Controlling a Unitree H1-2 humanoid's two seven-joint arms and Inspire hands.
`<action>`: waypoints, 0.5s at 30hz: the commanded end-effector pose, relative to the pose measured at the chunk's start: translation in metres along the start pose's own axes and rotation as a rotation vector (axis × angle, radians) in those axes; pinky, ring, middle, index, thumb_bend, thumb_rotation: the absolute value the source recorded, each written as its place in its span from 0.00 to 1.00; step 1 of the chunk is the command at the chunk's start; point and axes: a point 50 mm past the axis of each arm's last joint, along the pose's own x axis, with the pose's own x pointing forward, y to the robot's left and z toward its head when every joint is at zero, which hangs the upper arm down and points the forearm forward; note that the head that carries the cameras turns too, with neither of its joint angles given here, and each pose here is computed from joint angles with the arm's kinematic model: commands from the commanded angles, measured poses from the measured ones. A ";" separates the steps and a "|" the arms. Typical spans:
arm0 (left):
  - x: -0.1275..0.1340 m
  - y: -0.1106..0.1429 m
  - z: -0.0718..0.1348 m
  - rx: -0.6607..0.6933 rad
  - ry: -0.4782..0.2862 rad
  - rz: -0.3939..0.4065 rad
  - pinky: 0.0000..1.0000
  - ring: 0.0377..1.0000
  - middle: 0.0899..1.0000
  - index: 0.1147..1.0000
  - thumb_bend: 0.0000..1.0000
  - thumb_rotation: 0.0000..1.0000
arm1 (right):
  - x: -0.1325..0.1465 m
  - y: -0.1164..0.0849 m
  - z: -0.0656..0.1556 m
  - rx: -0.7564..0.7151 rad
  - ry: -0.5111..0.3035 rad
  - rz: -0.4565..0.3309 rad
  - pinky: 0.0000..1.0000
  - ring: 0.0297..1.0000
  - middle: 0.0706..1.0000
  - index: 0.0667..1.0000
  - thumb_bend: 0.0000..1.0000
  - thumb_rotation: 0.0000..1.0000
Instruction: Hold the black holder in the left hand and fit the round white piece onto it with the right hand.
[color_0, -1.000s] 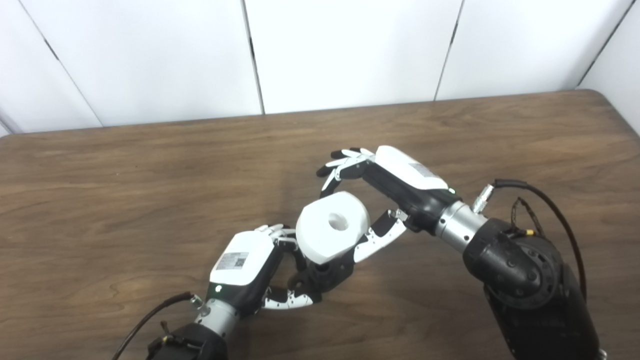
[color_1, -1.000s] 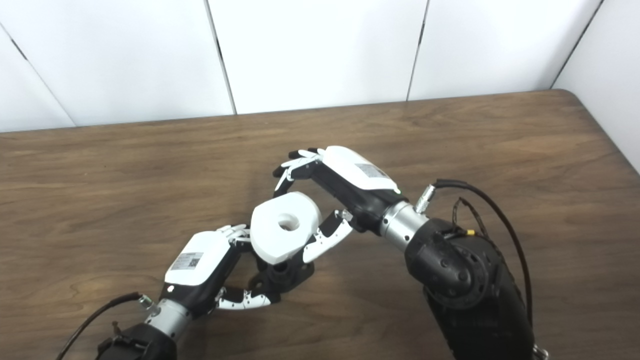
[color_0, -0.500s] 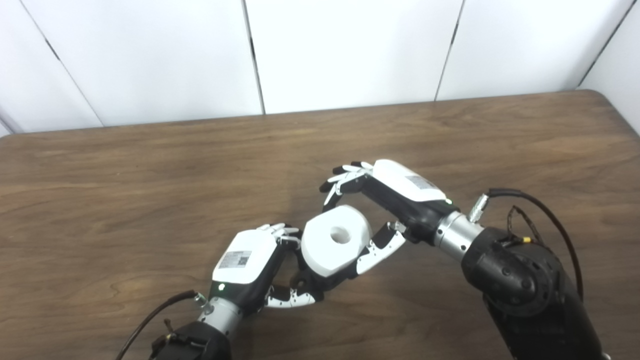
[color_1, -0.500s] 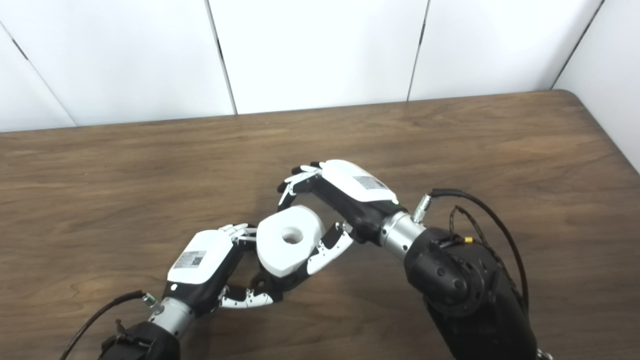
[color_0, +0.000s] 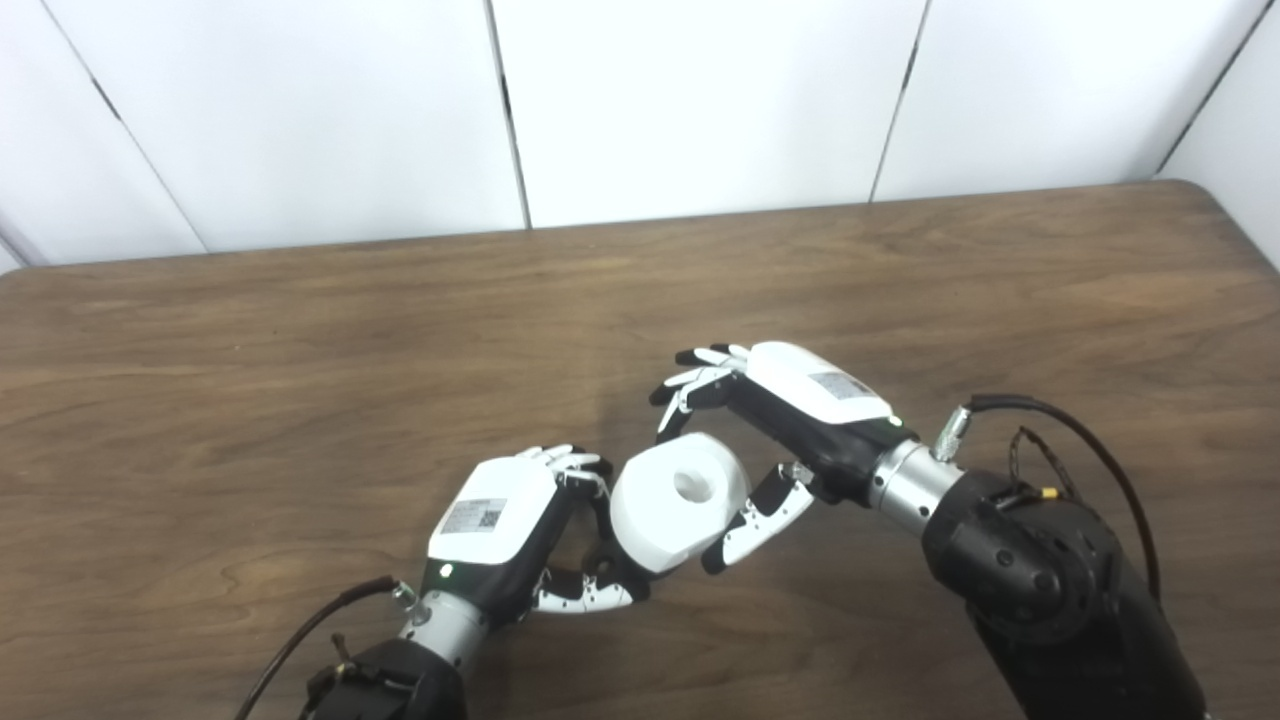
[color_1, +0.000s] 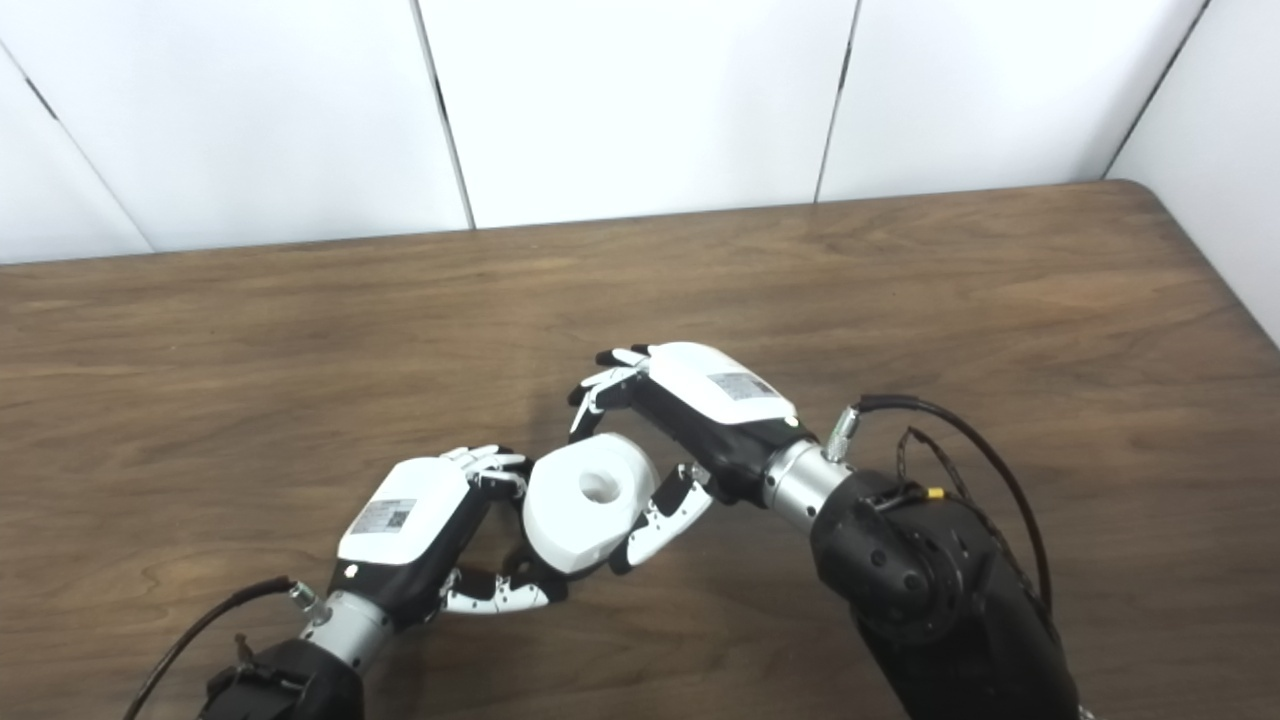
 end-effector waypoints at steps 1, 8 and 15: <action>-0.003 -0.027 -0.004 0.002 0.042 -0.160 0.90 0.87 0.80 0.43 0.51 0.07 | 0.001 -0.005 0.003 -0.033 -0.023 -0.044 1.00 0.95 0.81 0.44 0.53 0.14; -0.002 -0.027 -0.004 0.010 0.042 -0.166 0.90 0.87 0.81 0.43 0.51 0.07 | 0.004 0.001 0.004 -0.019 -0.024 -0.044 1.00 0.95 0.81 0.44 0.53 0.14; -0.001 -0.027 -0.002 0.004 0.044 -0.168 0.90 0.88 0.81 0.43 0.51 0.07 | 0.007 0.005 0.008 -0.021 -0.039 -0.047 1.00 0.95 0.81 0.44 0.53 0.14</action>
